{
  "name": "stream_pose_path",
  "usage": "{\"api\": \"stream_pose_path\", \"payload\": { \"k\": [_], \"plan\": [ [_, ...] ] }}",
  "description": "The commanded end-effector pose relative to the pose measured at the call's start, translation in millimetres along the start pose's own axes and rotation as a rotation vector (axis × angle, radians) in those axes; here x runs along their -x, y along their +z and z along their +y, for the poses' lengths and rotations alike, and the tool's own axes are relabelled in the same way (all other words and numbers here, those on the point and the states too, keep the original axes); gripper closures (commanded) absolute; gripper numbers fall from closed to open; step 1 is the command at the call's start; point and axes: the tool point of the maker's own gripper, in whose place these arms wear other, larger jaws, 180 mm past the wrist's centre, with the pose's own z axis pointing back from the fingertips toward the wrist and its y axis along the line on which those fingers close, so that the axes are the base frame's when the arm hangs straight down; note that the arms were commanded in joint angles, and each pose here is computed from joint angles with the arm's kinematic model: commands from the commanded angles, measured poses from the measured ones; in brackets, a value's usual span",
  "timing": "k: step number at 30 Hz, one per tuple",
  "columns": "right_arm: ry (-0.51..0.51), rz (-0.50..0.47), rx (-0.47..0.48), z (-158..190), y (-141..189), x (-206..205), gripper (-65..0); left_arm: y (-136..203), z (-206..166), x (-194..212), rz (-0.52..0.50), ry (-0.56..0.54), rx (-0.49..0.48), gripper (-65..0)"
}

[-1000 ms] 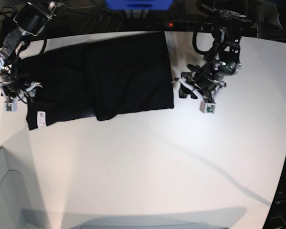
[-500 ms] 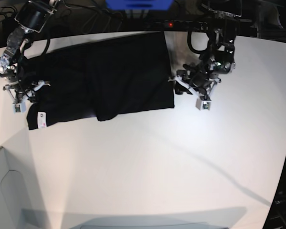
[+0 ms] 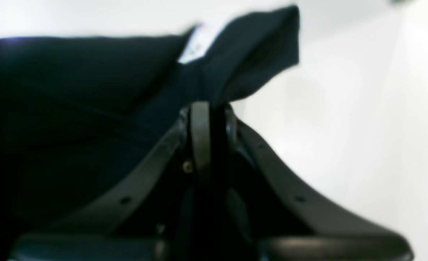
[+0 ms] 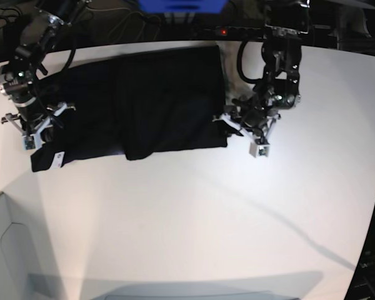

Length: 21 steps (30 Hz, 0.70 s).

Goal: Fold the T-shirt properly
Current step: 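Grasp the shirt's end with the right gripper and fold it over onto the stack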

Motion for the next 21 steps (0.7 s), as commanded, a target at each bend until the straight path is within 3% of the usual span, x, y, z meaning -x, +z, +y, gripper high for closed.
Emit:
{"api": "stream_pose_path", "payload": {
  "k": [1,7,12,16,21],
  "plan": [
    [0.024,-0.048,0.001,0.8,7.6,-12.8,0.0,-0.1,1.4,5.1,0.021,0.002,-0.002,-23.4],
    [0.043,-0.111,-0.043,36.5,23.9,-30.4,0.0,-4.4,3.1,3.2,0.026,0.011,-0.003,-23.4],
    [0.032,-0.152,-0.188,99.1,21.5,-44.0,0.0,-4.4,3.4,2.4,0.024,0.008,-0.005,-23.4],
    [0.024,-0.216,-0.367,166.1,26.0,-65.7,0.0,-4.3,3.9,4.2,0.029,0.008,-0.007,-23.4],
    [0.114,-0.285,-0.620,255.1,47.3,-87.8,0.0,-3.6,6.5,6.7,0.036,0.006,-0.012,-23.4]
  ]
}}
